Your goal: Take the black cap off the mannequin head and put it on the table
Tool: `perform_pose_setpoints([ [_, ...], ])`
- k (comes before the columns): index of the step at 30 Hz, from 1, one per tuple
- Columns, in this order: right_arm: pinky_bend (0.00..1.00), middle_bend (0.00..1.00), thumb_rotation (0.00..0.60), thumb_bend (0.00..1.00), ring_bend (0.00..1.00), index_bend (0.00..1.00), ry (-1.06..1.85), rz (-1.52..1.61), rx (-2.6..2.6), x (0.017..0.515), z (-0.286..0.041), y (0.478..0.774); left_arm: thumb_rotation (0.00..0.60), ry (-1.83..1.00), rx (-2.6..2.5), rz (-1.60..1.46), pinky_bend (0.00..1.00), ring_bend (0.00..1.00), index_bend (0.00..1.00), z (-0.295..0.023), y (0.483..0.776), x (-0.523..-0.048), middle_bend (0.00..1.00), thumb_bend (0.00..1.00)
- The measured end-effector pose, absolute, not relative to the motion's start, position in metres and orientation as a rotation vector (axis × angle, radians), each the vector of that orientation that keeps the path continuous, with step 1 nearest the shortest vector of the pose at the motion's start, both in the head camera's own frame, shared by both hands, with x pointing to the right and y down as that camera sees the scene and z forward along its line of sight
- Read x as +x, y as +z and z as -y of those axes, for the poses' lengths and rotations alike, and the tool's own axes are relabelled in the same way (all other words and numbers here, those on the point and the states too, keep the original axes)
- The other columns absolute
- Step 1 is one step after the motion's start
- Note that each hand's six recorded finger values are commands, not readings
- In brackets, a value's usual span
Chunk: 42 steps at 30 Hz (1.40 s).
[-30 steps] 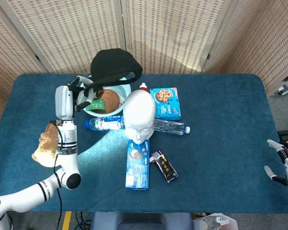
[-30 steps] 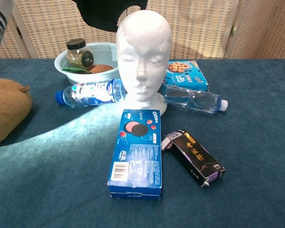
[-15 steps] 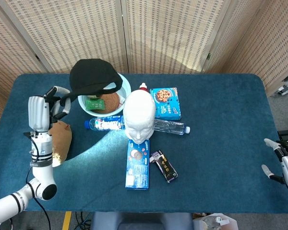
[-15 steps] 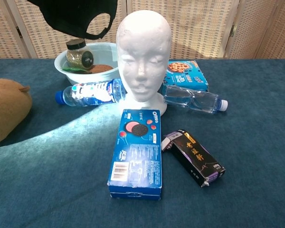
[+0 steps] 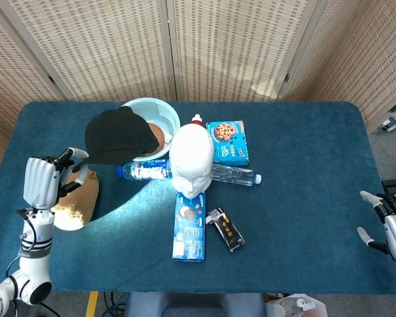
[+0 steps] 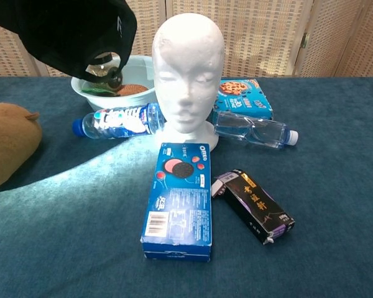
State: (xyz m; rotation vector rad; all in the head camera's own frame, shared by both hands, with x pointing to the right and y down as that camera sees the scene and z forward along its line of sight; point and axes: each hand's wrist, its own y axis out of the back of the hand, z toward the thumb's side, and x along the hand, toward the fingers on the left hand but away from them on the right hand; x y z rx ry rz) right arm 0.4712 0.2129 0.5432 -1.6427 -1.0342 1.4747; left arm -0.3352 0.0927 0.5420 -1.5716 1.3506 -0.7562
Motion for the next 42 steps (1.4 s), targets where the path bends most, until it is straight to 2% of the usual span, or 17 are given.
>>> perform_pose_setpoints([
  [21, 0.16, 0.27, 0.6, 0.31, 0.16, 0.19, 1.465, 1.013, -1.657, 0.464, -0.21, 0.543, 0.6, -0.825, -1.621, -1.123, 1.0, 1.0, 0.7, -0.156, 0.552, -0.34, 1.0, 0.47],
  [42, 0.16, 0.27, 0.6, 0.31, 0.16, 0.19, 1.475, 1.025, -1.648, 0.469, -0.213, 0.541, 0.6, -0.896, -1.671, -0.915, 1.0, 1.0, 0.71, -0.182, 0.61, -0.317, 1.0, 0.47],
])
